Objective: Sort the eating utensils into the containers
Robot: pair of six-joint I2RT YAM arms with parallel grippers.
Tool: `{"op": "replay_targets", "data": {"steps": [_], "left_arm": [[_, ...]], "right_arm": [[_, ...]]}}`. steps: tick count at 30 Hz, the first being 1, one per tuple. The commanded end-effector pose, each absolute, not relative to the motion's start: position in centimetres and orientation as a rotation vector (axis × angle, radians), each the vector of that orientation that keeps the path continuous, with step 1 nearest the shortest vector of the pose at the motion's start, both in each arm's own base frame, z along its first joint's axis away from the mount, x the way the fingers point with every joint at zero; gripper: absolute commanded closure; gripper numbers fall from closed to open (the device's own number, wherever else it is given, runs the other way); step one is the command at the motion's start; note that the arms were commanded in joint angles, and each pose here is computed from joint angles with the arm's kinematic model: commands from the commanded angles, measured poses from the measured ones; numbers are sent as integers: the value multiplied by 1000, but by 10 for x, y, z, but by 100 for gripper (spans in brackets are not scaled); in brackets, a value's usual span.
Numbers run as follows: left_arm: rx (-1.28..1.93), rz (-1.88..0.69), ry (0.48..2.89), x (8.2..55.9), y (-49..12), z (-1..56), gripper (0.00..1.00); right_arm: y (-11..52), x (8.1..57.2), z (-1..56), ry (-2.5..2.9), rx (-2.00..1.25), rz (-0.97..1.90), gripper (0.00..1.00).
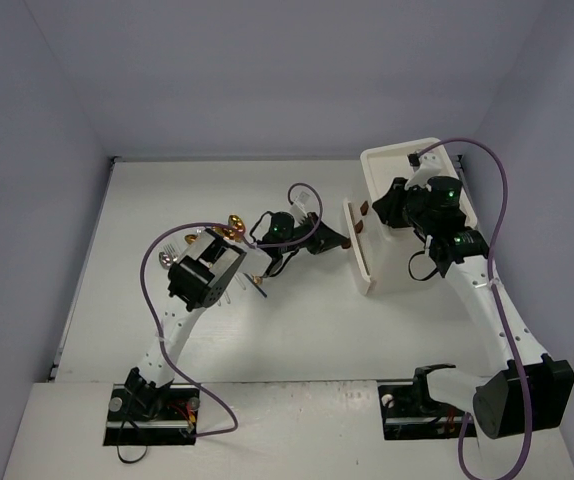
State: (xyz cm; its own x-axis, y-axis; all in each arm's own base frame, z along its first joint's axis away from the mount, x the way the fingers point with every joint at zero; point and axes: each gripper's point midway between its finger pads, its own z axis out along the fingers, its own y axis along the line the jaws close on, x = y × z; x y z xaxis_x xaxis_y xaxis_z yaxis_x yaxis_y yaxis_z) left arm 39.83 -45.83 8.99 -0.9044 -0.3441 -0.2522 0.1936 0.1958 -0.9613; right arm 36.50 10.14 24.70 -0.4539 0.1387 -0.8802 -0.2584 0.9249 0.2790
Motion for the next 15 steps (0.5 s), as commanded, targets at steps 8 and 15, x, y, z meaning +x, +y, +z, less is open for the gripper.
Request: {"op": "replay_targets", "data": {"steps": [8, 15], "left_arm": [[-63, -1753, 1970, 393, -417, 143, 100], [-97, -1722, 1991, 390, -393, 139, 100]], "right_arm": [[71, 365, 220, 2090, -1, 280, 100], [72, 364, 225, 2081, -5, 288, 100]]}}
